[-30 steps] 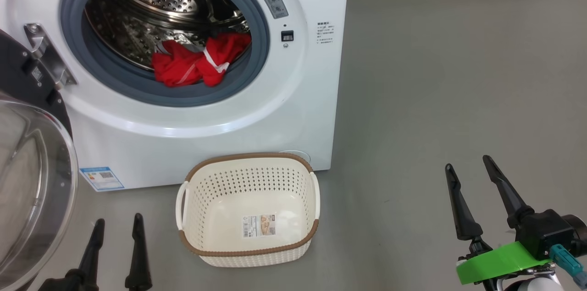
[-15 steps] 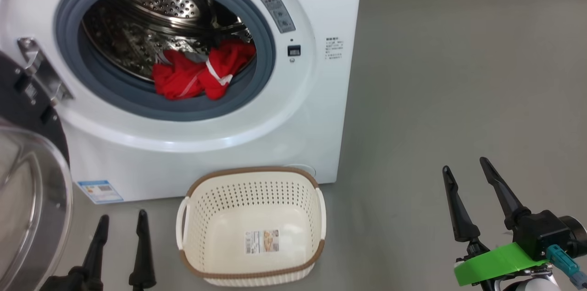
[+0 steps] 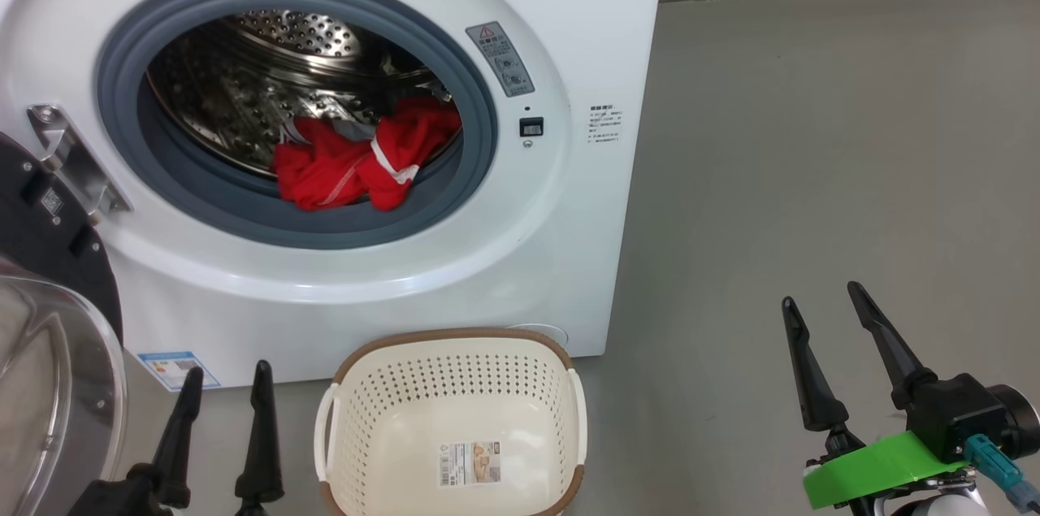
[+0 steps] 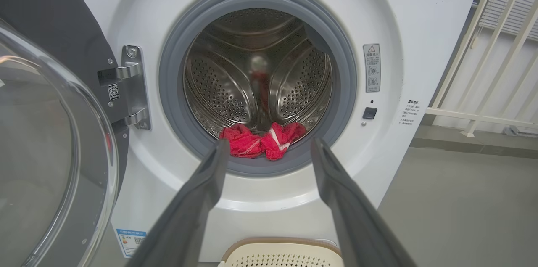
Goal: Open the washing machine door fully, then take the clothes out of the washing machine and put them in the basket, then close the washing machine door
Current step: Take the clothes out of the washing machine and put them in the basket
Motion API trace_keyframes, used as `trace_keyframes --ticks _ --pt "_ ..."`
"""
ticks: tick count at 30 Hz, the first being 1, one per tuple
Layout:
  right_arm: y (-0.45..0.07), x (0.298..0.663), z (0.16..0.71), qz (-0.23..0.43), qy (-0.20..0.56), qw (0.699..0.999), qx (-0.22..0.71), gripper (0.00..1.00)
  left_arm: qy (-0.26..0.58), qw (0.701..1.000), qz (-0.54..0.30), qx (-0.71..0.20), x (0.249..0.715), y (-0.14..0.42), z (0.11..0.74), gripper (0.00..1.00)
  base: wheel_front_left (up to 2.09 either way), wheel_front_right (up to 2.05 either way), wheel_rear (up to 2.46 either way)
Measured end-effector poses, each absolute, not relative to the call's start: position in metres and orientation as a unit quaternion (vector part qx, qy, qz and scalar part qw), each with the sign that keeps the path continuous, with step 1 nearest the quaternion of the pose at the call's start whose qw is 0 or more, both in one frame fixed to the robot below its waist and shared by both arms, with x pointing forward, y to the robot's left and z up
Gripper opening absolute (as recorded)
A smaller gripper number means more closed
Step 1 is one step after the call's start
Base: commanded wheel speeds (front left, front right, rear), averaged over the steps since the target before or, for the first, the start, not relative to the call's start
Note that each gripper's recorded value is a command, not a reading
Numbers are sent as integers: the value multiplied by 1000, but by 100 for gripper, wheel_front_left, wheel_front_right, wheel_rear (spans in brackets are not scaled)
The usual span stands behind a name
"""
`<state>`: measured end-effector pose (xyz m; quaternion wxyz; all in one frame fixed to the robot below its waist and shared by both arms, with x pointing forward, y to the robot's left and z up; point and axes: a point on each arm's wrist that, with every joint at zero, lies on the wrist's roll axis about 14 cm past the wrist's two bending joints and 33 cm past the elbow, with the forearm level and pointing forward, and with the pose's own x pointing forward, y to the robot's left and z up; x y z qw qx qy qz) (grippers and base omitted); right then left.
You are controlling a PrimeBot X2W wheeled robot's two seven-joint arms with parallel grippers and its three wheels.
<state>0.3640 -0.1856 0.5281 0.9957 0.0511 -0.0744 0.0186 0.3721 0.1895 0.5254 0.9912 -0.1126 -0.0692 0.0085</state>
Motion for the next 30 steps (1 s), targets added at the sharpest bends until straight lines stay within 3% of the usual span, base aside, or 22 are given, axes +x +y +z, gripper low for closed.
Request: trace_keyframes --ticks 30 --pt "-173 374 513 36 -50 997 50 100 -52 990 8 -130 380 182 515 100 0 0 0"
